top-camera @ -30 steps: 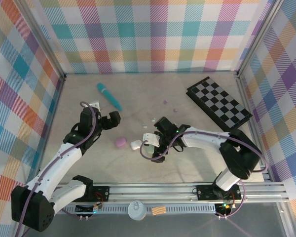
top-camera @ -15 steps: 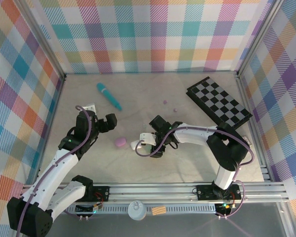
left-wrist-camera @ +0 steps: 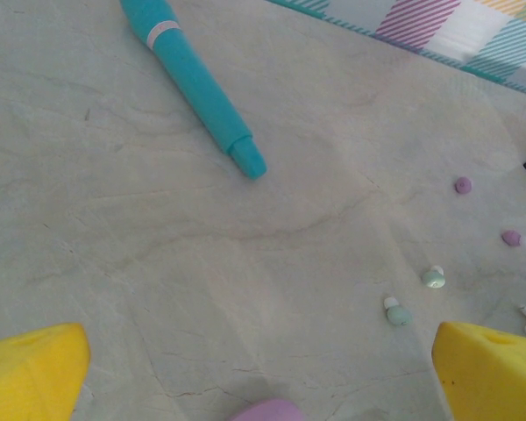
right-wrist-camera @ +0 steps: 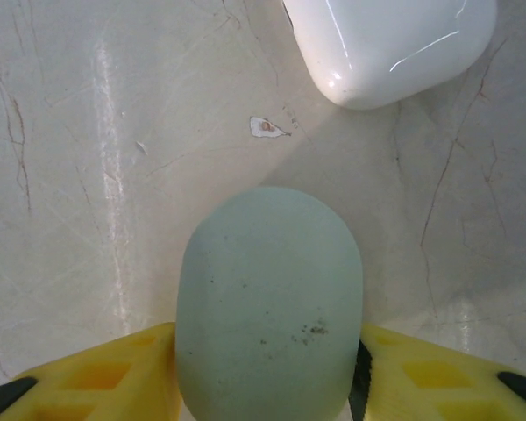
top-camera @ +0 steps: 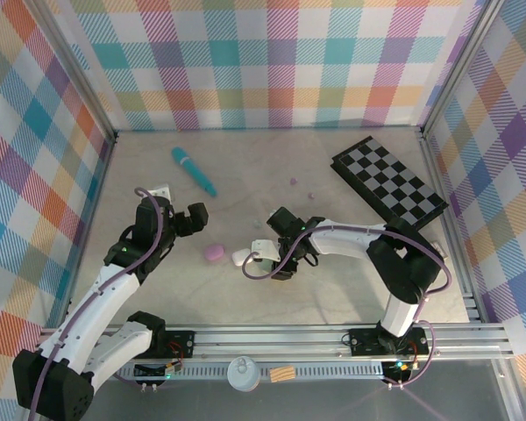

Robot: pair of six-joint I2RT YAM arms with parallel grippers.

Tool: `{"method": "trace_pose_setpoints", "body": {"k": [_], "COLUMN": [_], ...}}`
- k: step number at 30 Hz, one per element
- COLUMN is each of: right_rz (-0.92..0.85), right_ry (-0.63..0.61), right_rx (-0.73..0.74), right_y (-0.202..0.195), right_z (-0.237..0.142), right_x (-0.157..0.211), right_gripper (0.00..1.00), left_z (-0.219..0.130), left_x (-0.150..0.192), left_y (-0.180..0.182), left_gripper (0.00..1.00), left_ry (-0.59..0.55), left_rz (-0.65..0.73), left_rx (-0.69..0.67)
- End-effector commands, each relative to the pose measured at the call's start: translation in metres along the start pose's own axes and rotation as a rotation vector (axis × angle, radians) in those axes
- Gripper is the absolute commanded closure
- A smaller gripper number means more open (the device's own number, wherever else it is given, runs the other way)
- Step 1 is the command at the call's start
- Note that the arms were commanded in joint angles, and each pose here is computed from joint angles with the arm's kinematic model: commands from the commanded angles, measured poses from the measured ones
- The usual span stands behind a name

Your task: Insert the wireless bluetooth earbuds into the charging case

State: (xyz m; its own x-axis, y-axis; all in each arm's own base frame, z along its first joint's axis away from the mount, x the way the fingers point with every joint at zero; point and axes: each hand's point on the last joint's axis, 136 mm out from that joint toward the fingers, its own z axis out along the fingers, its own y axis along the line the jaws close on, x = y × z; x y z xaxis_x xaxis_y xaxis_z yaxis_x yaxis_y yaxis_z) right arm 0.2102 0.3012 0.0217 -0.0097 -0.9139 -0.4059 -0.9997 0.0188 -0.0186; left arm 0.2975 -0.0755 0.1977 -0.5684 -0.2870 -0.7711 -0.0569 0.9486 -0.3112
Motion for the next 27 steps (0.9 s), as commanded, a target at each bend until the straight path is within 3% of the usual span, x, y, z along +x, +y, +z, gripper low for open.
{"method": "trace_pose_setpoints", "body": {"k": [1, 4, 10, 14, 18, 22, 27], "right_rz": [-0.002, 0.008, 0.033, 0.067, 0.109, 0.147, 0.159], "right_ry": [0.006, -0.014, -0.062, -0.122, -0.19, -0.233, -0.269], "right_rx": [-0.039, -0.032, -0.012, 0.004, 0.031, 0.058, 0.079], "right_y": [0.007, 0.006, -0.003, -0.012, -0.023, -0.031, -0.034], "right_z": [-0.002, -0.01, -0.036, -0.066, -0.106, -0.142, -0.173], "right_x": [0.003, -0.002, -0.013, -0.02, -0.025, -0.024, -0.025], "right_gripper": [0.55, 0.65, 0.66, 0.66, 0.66, 0.66, 0.68], "left_z": [0.002, 0.003, 0.005, 0.005, 0.007, 0.004, -0.011], "left_x": [0.005, 0.004, -0.004, -0.018, -0.011, 0.009, 0.05], "left_y": [0.005, 0.005, -0.003, -0.044, -0.091, -0.143, -0.181], "left_gripper": [0.0, 0.0, 0.0, 0.0, 0.0, 0.0, 0.0], "left_ry": [0.008, 0.0, -0.021, -0.049, -0.044, -0.022, 0.031], "left_rz": [0.006, 0.014, 0.015, 0.137, 0.281, 0.392, 0.526], "left_rx": [-0.013, -0.011, 0.019, 0.204, 0.374, 0.599, 0.852]}}
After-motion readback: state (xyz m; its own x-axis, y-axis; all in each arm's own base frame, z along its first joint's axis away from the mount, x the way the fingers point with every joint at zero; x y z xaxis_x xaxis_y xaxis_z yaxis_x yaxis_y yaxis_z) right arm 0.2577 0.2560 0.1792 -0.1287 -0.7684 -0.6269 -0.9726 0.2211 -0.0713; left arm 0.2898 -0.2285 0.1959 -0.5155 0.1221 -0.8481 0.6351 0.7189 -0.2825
